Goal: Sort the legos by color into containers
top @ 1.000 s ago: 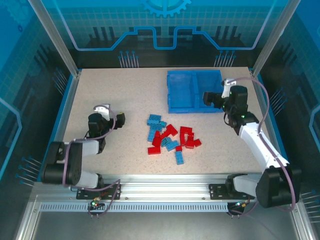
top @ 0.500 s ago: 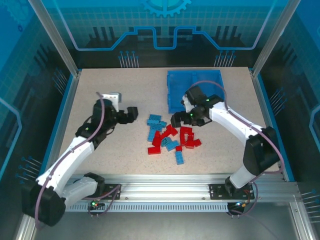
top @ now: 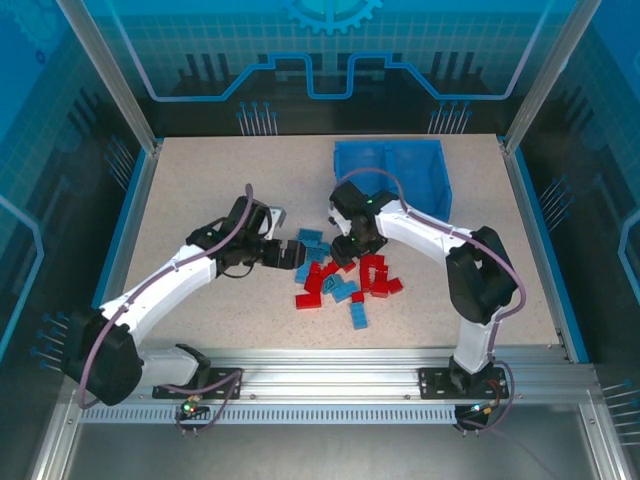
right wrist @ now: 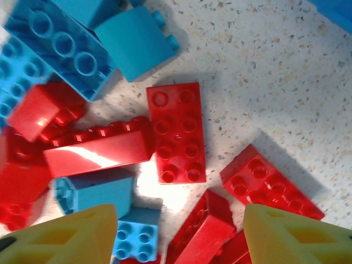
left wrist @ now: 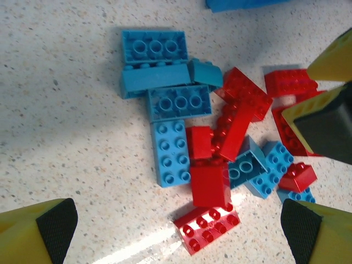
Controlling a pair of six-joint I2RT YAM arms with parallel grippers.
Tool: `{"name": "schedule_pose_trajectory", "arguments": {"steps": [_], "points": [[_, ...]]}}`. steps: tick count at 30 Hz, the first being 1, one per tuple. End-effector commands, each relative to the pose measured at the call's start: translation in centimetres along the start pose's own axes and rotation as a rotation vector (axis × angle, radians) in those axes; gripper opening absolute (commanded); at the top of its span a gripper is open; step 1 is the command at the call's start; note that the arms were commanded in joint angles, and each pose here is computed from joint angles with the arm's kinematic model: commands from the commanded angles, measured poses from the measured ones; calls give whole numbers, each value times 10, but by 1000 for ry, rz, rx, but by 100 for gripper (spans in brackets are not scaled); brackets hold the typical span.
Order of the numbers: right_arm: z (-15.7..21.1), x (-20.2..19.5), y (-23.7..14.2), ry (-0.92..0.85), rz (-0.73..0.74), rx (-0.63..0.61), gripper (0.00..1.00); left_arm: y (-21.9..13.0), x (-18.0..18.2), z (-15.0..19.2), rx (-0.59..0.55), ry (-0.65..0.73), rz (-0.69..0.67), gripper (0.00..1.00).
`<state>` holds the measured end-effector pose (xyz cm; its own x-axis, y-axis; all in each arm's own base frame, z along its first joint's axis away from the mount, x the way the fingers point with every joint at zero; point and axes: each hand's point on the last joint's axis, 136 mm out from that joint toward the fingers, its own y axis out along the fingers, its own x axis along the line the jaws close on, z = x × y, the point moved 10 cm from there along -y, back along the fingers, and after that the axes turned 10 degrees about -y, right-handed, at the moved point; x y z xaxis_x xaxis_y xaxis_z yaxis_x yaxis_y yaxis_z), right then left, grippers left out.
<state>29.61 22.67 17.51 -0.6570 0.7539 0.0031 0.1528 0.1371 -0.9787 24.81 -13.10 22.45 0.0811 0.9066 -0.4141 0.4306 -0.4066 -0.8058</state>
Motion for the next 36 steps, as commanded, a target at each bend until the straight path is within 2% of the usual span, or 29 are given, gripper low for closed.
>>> {"name": "schedule_pose_trajectory", "arguments": {"steps": [1,9,21,23,26,30,33,36], "points": [[2,3,7,-125,45,41,60,-3,3,-11,-10,37,46,99],[-15,0,39,-201,70,80,58,10,2,-22,-55,16,62,99],[-20,12,70,-248,24,142,55,7,11,-14,-62,19,26,99],[-17,18,70,-274,14,144,57,7,12,-15,-67,16,27,99],[-15,18,71,-264,23,144,54,8,13,-15,-70,12,25,99],[-21,17,67,-244,36,121,39,10,13,-13,-66,5,30,99],[-24,14,58,-217,69,98,38,9,13,-11,-62,7,41,99],[-25,10,38,-182,79,45,37,9,10,-5,-34,65,105,99]]}}
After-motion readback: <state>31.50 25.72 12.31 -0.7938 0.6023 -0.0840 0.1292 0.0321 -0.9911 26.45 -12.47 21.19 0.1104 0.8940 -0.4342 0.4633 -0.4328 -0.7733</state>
